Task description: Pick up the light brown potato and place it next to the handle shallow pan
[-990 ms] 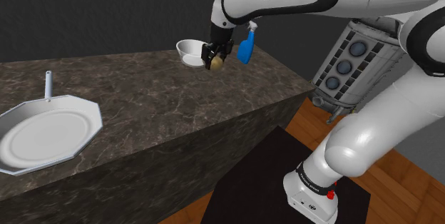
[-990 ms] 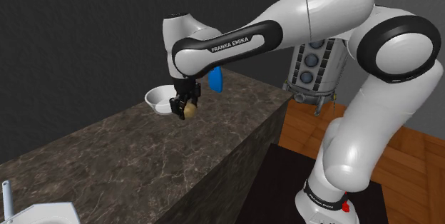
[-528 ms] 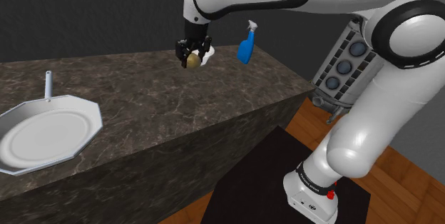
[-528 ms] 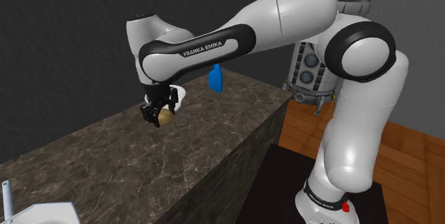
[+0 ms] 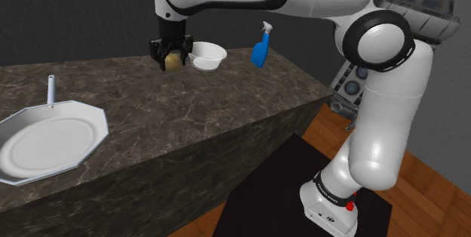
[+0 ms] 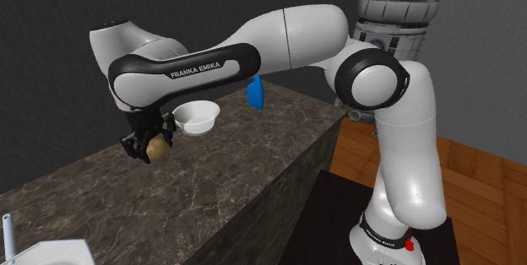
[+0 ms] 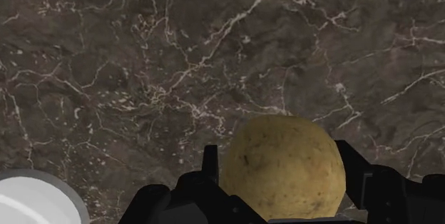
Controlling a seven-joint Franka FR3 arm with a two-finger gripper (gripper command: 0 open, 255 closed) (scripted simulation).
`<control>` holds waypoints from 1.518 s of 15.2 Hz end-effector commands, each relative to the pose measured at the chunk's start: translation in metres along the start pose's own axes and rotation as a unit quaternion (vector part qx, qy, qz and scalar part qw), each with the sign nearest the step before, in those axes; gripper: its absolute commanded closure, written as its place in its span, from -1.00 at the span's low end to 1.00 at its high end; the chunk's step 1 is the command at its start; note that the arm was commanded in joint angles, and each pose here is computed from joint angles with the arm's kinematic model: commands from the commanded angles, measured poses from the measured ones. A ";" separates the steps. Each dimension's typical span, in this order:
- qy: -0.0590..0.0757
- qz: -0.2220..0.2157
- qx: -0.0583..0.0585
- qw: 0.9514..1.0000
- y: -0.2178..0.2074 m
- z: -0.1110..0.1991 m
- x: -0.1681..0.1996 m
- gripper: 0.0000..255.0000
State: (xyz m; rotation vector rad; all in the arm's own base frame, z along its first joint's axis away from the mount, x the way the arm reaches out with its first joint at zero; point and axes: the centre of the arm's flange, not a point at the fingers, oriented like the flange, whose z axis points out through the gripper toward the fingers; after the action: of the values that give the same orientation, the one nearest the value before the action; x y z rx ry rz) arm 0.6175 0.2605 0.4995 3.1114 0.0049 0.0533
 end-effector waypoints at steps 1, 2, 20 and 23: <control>0.000 0.001 0.000 1.000 -0.021 -0.001 0.010 1.00; 0.000 0.001 0.000 1.000 -0.021 0.004 0.010 1.00; 0.000 0.001 0.000 1.000 -0.024 0.099 0.007 1.00; 0.000 0.001 0.000 1.000 -0.024 0.115 0.006 1.00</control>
State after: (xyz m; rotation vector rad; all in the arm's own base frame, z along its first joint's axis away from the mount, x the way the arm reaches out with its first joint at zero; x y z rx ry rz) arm 0.6273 0.2816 0.3898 3.1112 0.0026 0.0529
